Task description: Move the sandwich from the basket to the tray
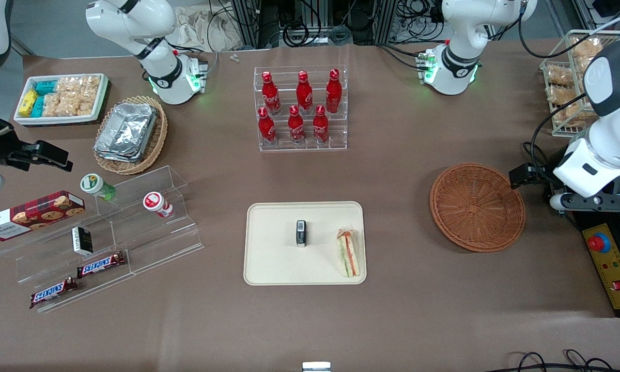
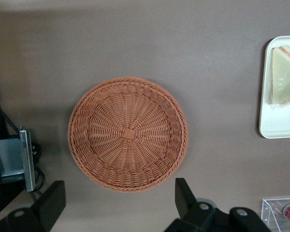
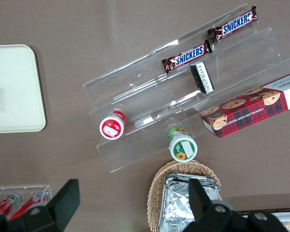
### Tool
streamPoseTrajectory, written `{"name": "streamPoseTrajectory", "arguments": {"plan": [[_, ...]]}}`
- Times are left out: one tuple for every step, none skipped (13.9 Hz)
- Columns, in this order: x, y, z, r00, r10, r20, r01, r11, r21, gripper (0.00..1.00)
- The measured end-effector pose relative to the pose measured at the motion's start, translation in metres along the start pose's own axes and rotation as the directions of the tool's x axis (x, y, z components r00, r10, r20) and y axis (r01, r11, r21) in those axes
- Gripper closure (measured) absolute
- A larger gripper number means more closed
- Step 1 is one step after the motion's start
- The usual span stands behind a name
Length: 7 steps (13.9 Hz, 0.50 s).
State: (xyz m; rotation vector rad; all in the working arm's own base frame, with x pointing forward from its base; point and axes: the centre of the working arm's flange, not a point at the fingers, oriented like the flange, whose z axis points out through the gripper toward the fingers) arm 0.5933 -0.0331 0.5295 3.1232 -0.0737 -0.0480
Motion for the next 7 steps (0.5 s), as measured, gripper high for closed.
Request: {"name": "streamPoseTrajectory", "arguments": {"plan": [[0.004,0.002,-0.004,1.000,0.008,-0.010,-0.008,1.000,0.016,0.00],[0.008,0.003,-0.007,1.000,0.014,-0.017,-0.014,0.999,0.029,0.00],[0.011,0.003,-0.010,0.999,0.025,-0.022,-0.024,0.999,0.033,0.00],[0.013,0.003,-0.012,0.998,0.051,-0.024,-0.050,0.998,0.035,0.00],[0.014,0.002,-0.013,0.996,0.081,-0.023,-0.080,0.996,0.036,0.00],[0.015,0.002,-0.014,0.995,0.099,-0.023,-0.098,0.994,0.037,0.00],[0.015,0.002,-0.014,0.994,0.105,-0.023,-0.104,0.994,0.037,0.00]]}}
